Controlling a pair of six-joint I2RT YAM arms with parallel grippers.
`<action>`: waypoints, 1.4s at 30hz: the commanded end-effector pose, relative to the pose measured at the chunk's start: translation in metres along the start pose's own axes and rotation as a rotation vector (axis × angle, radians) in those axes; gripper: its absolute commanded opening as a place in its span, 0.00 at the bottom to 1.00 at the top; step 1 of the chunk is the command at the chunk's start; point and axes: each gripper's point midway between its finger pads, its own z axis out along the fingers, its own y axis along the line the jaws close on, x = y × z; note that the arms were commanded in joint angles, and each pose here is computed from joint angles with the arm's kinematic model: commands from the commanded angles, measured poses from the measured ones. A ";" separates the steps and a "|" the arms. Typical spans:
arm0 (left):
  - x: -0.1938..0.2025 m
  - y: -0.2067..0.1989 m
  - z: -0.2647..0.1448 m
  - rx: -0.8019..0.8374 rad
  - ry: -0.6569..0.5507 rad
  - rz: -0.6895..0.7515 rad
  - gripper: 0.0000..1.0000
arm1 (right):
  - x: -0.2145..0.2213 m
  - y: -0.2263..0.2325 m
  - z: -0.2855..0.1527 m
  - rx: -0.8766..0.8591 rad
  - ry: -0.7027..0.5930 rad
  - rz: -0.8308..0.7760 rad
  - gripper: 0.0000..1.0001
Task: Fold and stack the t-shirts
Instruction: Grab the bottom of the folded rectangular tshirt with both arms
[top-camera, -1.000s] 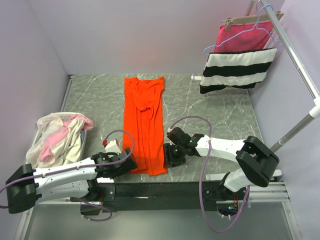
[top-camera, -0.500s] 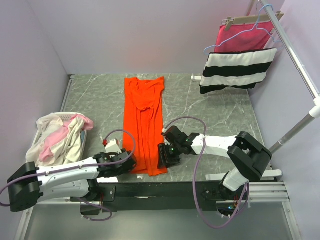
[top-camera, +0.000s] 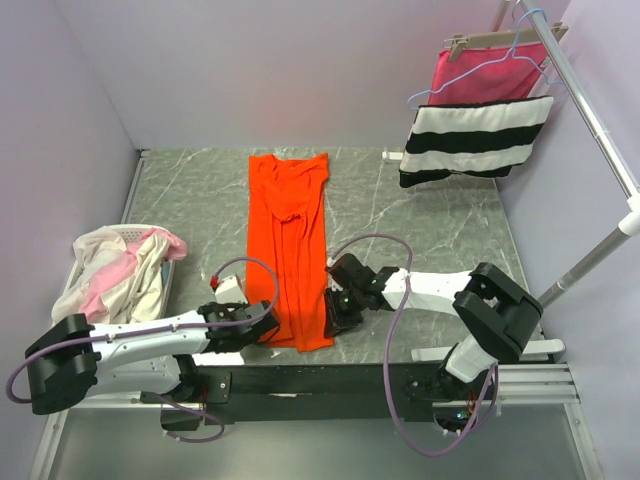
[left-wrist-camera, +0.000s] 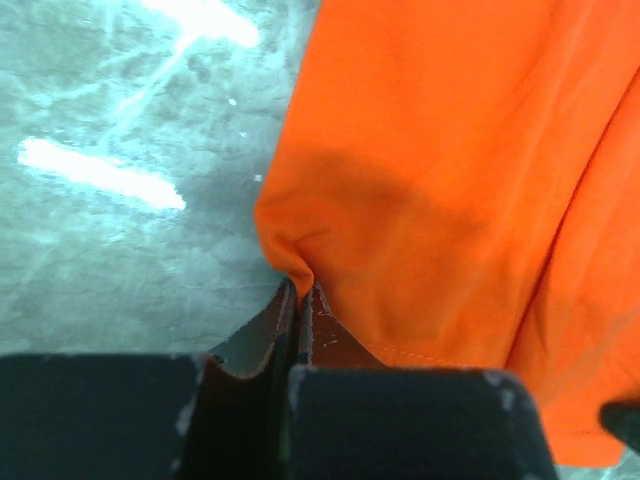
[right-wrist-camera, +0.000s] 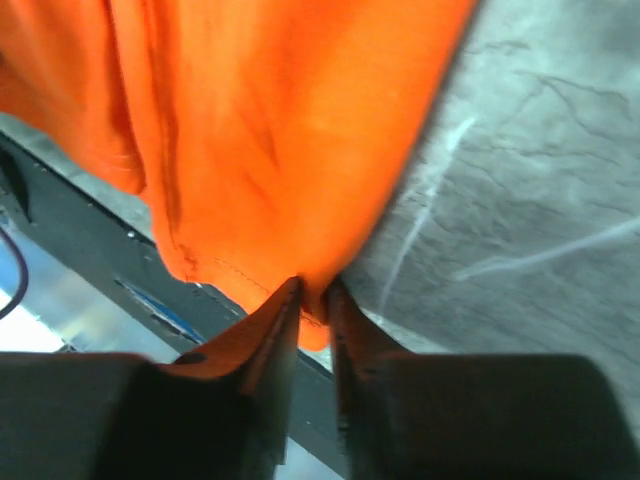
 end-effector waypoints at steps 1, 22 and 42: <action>-0.020 -0.015 -0.019 0.032 -0.043 0.029 0.01 | -0.007 -0.004 -0.010 0.046 -0.047 -0.033 0.20; -0.046 -0.043 -0.051 0.090 -0.067 0.042 0.01 | -0.028 0.005 -0.037 0.061 -0.095 -0.072 0.47; -0.025 -0.033 -0.040 0.092 -0.006 0.062 0.01 | -0.001 0.008 0.015 -0.093 0.011 0.059 0.47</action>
